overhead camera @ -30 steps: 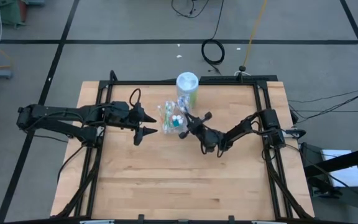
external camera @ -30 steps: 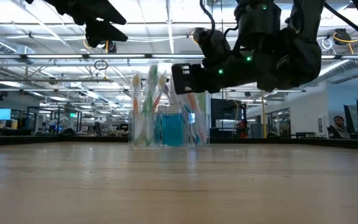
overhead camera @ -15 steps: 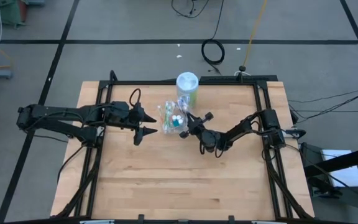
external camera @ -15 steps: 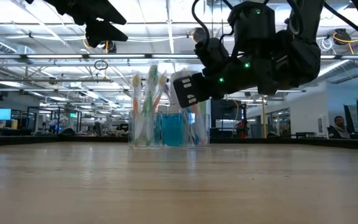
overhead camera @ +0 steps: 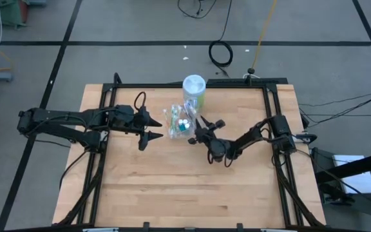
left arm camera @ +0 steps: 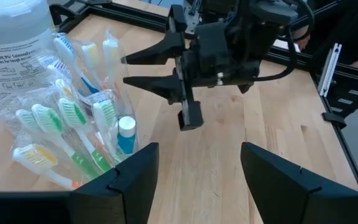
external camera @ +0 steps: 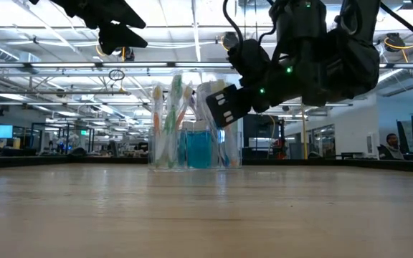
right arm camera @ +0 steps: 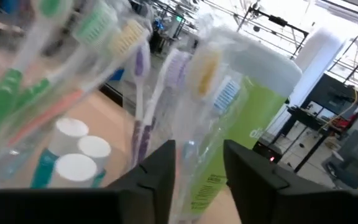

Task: Pick & Place toothbrushing station
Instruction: Put the yellow toothbrush into the transparent organizer, then return to Home Position

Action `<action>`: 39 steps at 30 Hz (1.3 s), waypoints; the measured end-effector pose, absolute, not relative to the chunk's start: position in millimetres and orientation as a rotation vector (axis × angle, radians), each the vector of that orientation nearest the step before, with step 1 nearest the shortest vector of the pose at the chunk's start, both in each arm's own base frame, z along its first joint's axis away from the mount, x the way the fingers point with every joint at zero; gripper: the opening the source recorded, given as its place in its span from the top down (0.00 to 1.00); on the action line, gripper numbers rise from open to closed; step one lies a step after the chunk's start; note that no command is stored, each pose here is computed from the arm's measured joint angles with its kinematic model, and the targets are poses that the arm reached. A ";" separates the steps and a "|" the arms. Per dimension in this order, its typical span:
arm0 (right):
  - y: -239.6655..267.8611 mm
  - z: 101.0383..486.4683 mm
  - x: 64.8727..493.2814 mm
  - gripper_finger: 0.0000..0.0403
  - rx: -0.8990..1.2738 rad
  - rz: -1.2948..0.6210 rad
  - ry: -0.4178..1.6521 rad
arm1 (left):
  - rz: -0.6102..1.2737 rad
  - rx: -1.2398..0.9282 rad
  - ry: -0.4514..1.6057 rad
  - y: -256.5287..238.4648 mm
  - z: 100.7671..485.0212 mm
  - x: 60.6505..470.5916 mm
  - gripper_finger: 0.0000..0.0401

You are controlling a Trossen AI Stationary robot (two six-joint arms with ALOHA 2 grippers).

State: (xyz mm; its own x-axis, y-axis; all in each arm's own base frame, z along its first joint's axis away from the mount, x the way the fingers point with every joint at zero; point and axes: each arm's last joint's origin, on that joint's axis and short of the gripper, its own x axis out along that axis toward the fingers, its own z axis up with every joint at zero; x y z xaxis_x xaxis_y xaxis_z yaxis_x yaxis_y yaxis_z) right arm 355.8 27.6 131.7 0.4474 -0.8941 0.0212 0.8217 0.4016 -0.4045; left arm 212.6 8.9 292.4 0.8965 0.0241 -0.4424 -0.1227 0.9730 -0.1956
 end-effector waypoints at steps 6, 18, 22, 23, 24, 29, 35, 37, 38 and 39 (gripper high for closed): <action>41.9 147.6 352.5 0.58 -0.418 -1.064 0.180 | 0.076 -0.222 0.454 8.9 292.4 212.5 0.42; 89.6 234.3 316.8 0.57 -0.564 -0.919 0.213 | 0.049 -0.069 0.368 3.6 312.1 184.7 0.42; 92.2 261.7 296.8 0.62 -0.583 -0.800 0.218 | 0.111 0.027 0.311 3.8 322.3 168.7 0.42; 91.2 266.9 291.8 0.63 -0.569 -0.757 0.214 | 0.128 0.041 0.295 4.1 324.7 165.6 0.42; 89.5 272.0 286.2 0.66 -0.555 -0.697 0.211 | 0.140 0.051 0.277 4.1 327.2 162.4 0.42; 68.1 289.2 263.9 0.86 -0.364 -0.392 0.216 | 0.142 0.097 0.238 4.1 333.3 151.3 0.42; 43.6 306.9 238.1 0.98 -0.221 -0.273 0.235 | 0.116 0.135 0.223 3.5 336.5 138.5 0.42; 40.0 311.8 228.7 0.99 -0.211 -0.211 0.242 | 0.116 0.139 0.214 3.5 337.8 133.7 0.42; 38.9 314.4 224.4 0.99 -0.205 -0.174 0.240 | 0.116 0.139 0.208 3.5 338.6 131.3 0.42; 38.1 317.2 219.9 1.00 -0.200 -0.148 0.233 | 0.116 0.139 0.202 3.5 339.3 129.0 0.42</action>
State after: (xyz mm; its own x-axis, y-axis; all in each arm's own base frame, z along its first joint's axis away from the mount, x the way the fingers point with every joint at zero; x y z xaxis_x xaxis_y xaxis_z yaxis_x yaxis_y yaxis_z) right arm 219.9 38.1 317.2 0.9622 -0.1680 -0.2143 0.1218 0.9694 -0.2131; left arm 129.0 3.5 339.3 0.9730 0.1290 -0.1913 -0.1011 0.9836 0.1491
